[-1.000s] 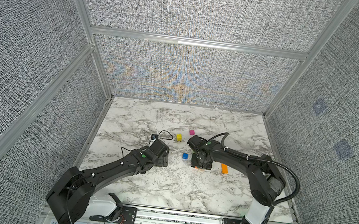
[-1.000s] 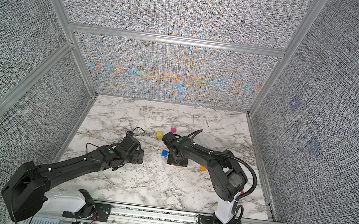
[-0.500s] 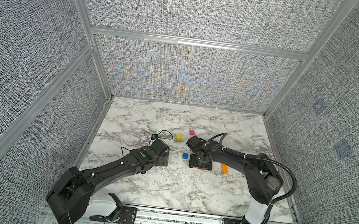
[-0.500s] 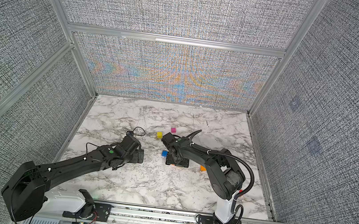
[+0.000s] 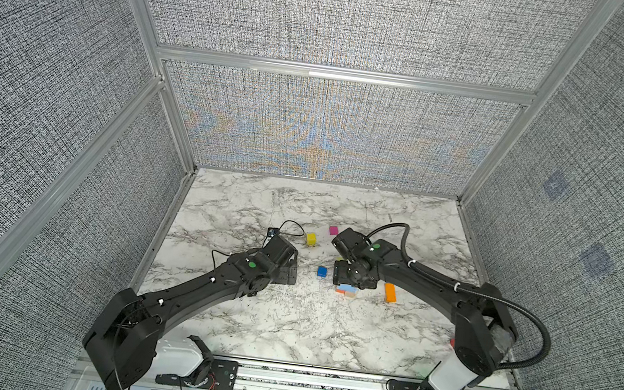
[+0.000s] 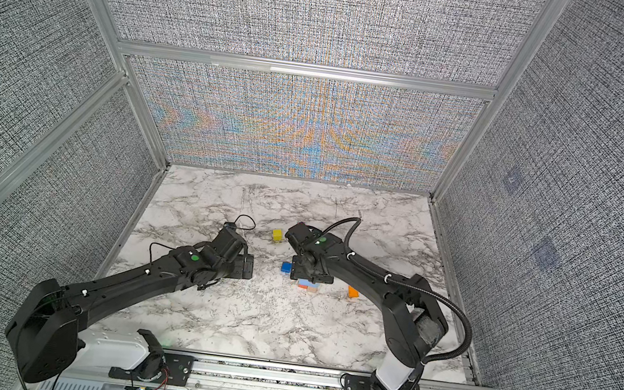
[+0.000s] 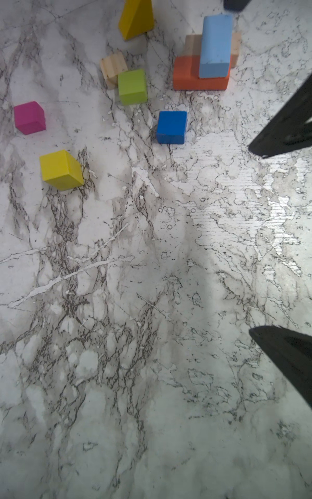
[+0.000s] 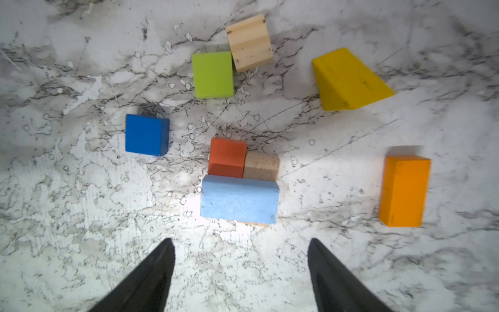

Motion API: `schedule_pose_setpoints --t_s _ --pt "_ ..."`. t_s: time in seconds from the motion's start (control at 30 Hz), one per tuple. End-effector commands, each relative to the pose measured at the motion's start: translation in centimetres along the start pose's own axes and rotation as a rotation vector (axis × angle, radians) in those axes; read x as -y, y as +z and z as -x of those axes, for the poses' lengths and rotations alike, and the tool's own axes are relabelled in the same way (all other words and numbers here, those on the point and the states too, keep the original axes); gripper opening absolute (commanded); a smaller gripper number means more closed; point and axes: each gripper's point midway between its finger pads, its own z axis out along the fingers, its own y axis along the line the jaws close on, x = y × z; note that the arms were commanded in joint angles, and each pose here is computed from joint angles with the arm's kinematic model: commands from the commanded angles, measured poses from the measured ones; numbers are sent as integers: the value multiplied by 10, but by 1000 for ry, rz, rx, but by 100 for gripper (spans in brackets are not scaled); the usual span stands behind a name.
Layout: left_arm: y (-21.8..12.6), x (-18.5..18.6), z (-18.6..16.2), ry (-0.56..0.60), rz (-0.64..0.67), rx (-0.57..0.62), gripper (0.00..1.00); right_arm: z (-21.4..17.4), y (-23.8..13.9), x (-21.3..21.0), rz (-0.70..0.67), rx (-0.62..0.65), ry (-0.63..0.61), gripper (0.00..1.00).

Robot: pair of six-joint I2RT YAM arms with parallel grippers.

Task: Build the wood block tower
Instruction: 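Raise the right gripper and move it over the orange block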

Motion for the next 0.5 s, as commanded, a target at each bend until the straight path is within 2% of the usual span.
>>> schedule_pose_setpoints --t_s 0.0,0.1,0.13,0.17,0.3,0.47 --pt "3 7 -2 33 -13 -48 98 -6 -11 29 -46 3 -7 56" --pt "6 16 2 34 -31 -57 98 -10 -18 49 0 13 51 34" --pt "7 19 3 39 -41 -61 99 -12 -18 55 13 14 71 23" --pt "9 22 5 40 -47 -64 99 -14 -19 62 27 17 89 18" --pt "12 32 13 45 -58 -69 98 -28 -11 84 62 -7 147 5" --pt "17 44 20 50 -68 -79 98 -40 5 101 107 -38 212 0"
